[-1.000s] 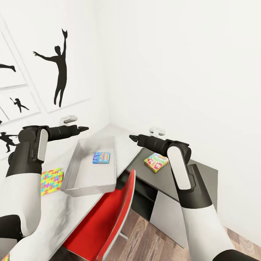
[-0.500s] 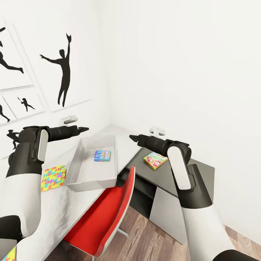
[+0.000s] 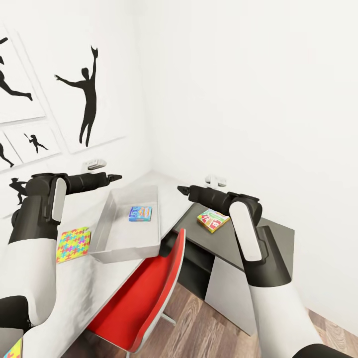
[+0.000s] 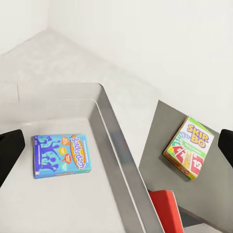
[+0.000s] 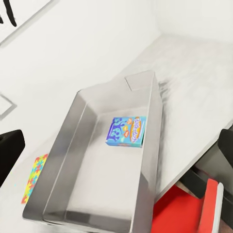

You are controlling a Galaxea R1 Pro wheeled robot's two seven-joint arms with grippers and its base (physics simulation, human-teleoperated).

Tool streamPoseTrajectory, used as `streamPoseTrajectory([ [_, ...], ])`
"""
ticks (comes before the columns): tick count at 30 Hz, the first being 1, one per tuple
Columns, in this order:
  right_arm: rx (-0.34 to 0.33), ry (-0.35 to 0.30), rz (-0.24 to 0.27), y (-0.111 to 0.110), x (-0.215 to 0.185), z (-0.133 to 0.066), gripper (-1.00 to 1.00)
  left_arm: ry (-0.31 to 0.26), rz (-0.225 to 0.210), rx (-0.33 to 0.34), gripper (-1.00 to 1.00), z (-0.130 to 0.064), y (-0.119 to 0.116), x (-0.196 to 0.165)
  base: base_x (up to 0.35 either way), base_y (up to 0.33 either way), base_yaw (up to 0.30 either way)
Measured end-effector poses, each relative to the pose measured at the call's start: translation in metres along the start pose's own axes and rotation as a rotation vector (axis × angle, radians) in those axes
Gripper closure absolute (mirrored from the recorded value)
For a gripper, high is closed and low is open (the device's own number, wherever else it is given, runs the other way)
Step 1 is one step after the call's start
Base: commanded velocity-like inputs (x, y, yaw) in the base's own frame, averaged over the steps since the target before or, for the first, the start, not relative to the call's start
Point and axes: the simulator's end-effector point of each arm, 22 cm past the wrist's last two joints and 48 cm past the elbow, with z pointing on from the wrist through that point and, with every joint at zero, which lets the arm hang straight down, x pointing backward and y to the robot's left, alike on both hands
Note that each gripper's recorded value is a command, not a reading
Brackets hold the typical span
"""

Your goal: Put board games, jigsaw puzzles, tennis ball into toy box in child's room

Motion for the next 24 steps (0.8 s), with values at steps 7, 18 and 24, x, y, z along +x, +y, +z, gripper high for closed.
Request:
streamPoseTrajectory([
  [7,0.001,-0.004,0.001,-0.0007,-0.0009,-0.0002,-1.0,0.001,0.0,-0.001,-1.0,-0.0001,0.0006,0.0004,0.0,0.0,0.0],
  [18,-0.002,-0.009,-0.003,0.0023,-0.0035,-0.0021,-1.0,-0.006,0.002,-0.001,-1.0,-0.0033,-0.0005,-0.0022,-0.066,0.0,-0.056],
  [24,-0.005,-0.016,-0.007,0.0061,-0.0071,-0.0056,-1.0,-0.013,0.005,0.0,-1.0,-0.0079,-0.0027,-0.0059,-0.197,0.0,-0.119],
])
